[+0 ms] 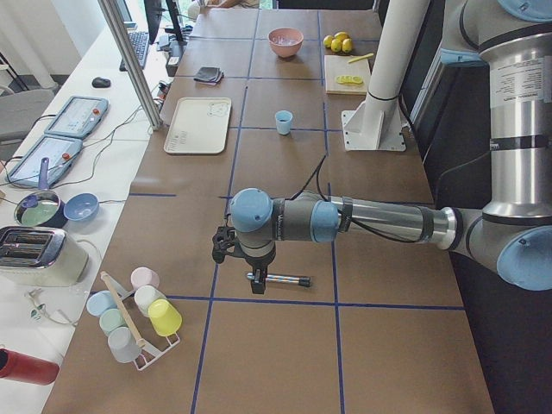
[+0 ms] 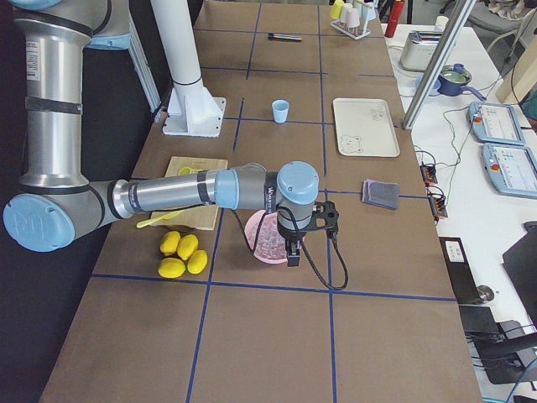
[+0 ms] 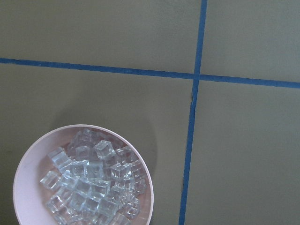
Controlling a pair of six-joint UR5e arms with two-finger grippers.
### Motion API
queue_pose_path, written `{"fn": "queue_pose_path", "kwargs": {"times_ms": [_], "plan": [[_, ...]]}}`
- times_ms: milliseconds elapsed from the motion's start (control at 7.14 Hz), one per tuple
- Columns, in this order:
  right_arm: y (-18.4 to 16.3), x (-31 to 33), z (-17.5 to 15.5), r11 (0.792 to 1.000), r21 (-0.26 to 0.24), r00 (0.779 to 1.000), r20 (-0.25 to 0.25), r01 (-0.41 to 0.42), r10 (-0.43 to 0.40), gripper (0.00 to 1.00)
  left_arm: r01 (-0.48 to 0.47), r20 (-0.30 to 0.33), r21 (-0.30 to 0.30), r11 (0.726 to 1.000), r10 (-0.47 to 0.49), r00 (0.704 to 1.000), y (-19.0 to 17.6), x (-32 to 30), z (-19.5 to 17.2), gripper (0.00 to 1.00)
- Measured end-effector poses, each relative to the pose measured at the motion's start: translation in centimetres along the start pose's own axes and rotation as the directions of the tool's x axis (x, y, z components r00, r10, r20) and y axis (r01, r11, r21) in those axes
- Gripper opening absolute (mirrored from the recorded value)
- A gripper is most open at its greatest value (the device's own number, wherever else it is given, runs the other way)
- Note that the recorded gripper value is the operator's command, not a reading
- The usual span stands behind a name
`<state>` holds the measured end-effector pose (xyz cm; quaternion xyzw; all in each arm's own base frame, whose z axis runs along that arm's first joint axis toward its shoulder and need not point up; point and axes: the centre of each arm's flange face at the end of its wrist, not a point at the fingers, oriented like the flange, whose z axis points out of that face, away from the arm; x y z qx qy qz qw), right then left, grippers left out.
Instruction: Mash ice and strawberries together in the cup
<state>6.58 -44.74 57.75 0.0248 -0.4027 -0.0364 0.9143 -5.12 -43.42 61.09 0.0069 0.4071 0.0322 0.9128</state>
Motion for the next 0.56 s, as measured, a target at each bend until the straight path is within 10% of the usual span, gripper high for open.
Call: {"fn": "queue_pose_path", "kwargs": {"times_ms": [560], "plan": [[-0.03, -0.11, -0.09, 1.0, 0.01, 1.0, 0.0, 0.014, -0.014, 0.99, -0.007, -0.002, 0.001, 1.0, 0.007, 1.0, -0.03, 0.29, -0.04, 1.0]]}}
